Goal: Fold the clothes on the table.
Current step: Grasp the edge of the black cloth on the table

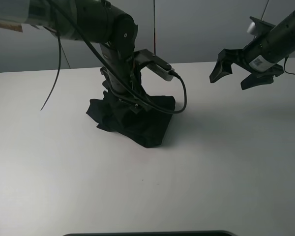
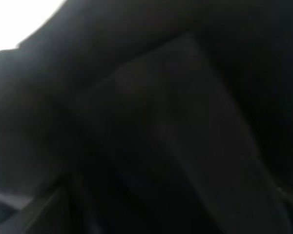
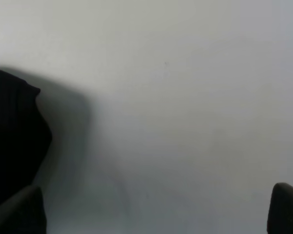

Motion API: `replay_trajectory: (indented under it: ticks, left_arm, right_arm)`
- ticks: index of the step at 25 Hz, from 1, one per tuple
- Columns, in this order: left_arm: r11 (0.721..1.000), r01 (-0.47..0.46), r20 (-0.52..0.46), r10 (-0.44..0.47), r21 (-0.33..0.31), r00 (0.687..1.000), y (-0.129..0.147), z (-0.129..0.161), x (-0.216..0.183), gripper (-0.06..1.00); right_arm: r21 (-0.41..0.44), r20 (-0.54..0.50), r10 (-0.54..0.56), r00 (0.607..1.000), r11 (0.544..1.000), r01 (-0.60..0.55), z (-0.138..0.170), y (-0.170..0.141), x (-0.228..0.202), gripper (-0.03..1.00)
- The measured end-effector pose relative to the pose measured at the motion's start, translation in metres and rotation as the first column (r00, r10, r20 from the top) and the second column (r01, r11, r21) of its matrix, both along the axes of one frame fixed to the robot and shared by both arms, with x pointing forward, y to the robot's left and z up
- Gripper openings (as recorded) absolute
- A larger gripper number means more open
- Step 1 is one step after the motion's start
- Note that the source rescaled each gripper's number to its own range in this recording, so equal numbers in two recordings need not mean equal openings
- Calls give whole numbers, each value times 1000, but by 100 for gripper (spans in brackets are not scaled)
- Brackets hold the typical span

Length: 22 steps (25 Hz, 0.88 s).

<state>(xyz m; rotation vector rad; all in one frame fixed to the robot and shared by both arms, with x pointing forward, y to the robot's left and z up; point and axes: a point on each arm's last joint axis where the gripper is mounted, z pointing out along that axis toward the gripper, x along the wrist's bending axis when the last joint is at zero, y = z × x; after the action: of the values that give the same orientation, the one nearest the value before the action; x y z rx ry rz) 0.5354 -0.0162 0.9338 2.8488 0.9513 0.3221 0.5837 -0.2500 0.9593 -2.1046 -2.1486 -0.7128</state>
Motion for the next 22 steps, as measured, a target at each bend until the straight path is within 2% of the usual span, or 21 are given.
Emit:
replay_trajectory:
  ticks: [8, 17, 22]
  left_arm:
    - [988, -145, -42, 148, 54, 988, 39, -1, 28, 98]
    - [955, -296, -34, 296, 5, 955, 90, 24, 60, 98]
    - [953, -304, -34, 304, 10, 952, 100, 24, 66, 98]
  right_arm:
    - [-3, 4, 19, 1000, 1000, -19, 0, 0, 0, 97]
    - [-13, 15, 52, 999, 999, -52, 0, 0, 0, 97]
    - [-19, 20, 72, 997, 997, -72, 0, 0, -1, 97]
